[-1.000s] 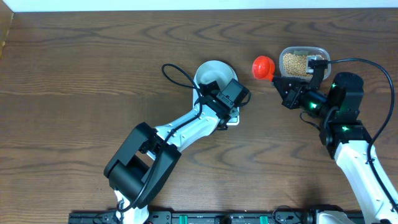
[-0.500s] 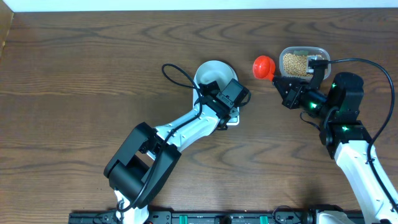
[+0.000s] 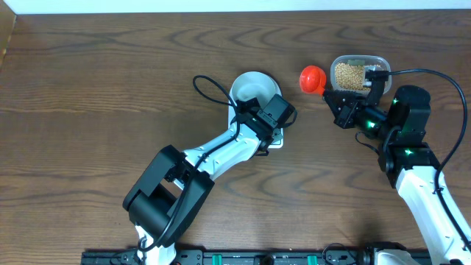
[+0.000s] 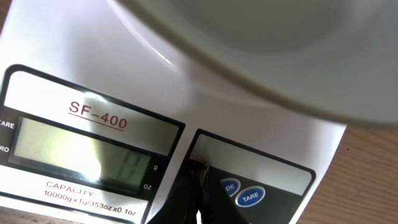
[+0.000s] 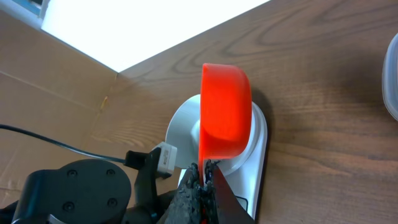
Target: Scoop item into bowl and weigh 50g on scale
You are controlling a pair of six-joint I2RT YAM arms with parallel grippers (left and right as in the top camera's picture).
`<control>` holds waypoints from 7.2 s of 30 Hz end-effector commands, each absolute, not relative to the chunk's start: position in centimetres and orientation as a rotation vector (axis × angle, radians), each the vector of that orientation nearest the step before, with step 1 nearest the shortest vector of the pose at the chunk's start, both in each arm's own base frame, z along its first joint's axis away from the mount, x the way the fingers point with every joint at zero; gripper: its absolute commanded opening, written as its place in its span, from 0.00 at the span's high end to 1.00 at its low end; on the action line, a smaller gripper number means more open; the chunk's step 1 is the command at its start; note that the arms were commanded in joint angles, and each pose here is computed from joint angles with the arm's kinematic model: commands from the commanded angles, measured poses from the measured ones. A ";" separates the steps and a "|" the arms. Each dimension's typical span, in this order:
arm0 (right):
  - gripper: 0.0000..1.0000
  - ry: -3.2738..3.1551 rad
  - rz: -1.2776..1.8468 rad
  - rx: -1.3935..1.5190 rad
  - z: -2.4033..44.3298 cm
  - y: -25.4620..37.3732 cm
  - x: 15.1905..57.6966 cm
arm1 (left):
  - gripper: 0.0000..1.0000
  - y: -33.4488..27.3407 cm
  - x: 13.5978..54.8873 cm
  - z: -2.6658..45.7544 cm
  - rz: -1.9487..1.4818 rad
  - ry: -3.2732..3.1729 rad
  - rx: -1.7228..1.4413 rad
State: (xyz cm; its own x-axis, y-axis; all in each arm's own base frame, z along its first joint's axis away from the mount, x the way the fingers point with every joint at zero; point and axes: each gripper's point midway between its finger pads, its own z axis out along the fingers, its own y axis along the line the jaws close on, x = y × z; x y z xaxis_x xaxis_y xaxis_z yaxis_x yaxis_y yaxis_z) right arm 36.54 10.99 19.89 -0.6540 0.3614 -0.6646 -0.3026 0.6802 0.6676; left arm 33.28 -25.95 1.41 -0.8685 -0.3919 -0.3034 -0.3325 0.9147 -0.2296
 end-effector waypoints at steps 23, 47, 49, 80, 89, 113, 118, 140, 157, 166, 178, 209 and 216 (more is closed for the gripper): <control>0.99 2.013 0.962 0.035 20.9 9.9 37.3 | 0.93 -26.3 31.3 -0.6 -0.216 2.809 -0.474; 0.99 2.012 0.956 0.024 20.9 9.9 37.3 | 0.93 -25.5 32.2 1.2 -0.181 2.736 -0.481; 0.99 2.011 0.955 0.024 20.9 9.9 37.3 | 0.93 -25.5 32.3 1.3 -0.183 2.732 -0.480; 0.99 2.011 0.955 0.024 20.9 9.9 37.3 | 0.93 -25.1 32.9 0.8 -0.145 2.701 -0.485; 0.99 2.011 0.955 0.024 20.9 9.9 37.3 | 0.93 -25.1 32.8 0.4 -0.132 2.708 -0.485; 0.99 2.011 0.952 0.026 20.9 9.9 37.3 | 0.93 -25.3 32.4 -1.7 -0.120 2.751 -0.486; 0.99 2.011 0.952 0.026 20.9 9.9 37.3 | 0.93 -25.3 32.3 -1.6 -0.123 2.753 -0.485; 0.99 2.008 0.947 0.027 20.9 9.8 37.4 | 0.92 -25.1 32.2 6.2 -0.236 2.675 -0.428; 0.99 2.087 0.963 0.071 19.3 9.8 36.6 | 0.93 -16.9 32.3 9.7 0.060 2.586 -0.544; 0.99 2.103 0.966 0.081 19.0 9.8 36.4 | 0.93 -10.0 32.3 9.1 0.229 2.616 -0.752; 0.99 2.104 0.934 0.107 18.8 9.4 36.7 | 0.93 -6.2 32.1 8.9 0.313 2.627 -0.859; 0.99 2.105 0.911 0.114 18.7 9.1 36.9 | 0.93 -25.0 31.9 3.3 -0.129 2.645 -0.548; 0.99 2.102 0.899 0.095 18.7 9.1 36.9 | 0.93 -25.3 32.2 3.1 -0.141 2.636 -0.549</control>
State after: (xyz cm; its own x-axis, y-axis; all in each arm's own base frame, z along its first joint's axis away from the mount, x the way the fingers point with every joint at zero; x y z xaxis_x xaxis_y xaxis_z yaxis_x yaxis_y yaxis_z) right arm 36.48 9.37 18.04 -0.6738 0.3717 -0.6387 -0.2143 0.7289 0.6502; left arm 32.29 -25.45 3.70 -0.8243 -0.3969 -0.4038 -0.3471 0.9177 -0.1934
